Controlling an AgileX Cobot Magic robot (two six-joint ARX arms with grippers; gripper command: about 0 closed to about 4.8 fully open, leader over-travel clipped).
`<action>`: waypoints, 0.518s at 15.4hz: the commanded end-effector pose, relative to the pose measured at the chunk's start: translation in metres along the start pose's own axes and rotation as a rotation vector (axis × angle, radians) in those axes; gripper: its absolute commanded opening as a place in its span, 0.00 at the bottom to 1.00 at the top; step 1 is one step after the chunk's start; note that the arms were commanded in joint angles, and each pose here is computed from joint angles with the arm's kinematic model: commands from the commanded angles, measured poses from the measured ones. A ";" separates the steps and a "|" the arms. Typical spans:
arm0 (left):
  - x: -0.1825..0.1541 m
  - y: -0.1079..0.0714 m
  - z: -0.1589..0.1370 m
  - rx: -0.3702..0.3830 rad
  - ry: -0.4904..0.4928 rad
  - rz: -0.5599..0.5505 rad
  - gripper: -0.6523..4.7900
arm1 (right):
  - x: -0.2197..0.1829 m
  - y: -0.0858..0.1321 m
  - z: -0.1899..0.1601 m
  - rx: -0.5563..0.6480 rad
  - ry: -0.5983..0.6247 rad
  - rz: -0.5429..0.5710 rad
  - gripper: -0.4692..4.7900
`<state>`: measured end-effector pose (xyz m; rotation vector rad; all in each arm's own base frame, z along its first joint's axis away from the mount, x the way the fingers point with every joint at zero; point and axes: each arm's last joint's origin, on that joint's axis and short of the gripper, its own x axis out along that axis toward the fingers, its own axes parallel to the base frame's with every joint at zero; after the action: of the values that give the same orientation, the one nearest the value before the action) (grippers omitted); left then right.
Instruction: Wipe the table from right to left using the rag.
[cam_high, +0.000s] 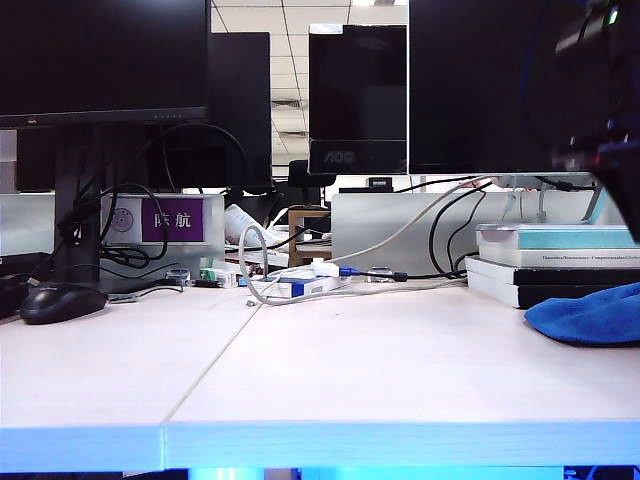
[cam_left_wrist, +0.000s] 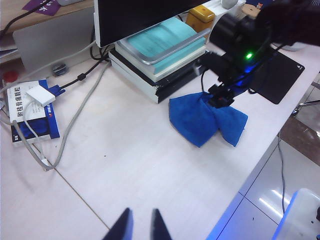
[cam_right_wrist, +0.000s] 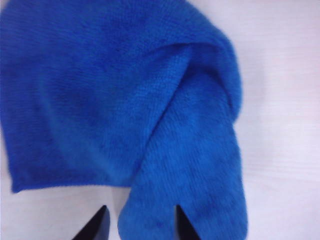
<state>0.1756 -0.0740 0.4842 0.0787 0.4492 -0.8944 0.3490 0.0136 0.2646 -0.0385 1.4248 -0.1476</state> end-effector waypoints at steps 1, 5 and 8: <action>-0.002 -0.001 0.002 0.016 -0.020 -0.004 0.23 | 0.013 0.003 0.007 -0.002 0.009 -0.009 0.41; -0.002 -0.001 0.002 0.016 -0.020 -0.004 0.23 | 0.038 0.003 0.005 0.027 0.003 -0.045 0.41; -0.002 -0.001 0.003 0.021 -0.029 -0.003 0.23 | 0.062 0.001 -0.002 0.035 0.000 -0.055 0.41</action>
<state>0.1759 -0.0741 0.4851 0.0801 0.4383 -0.8944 0.3543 0.0075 0.2010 -0.0520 1.4512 -0.2122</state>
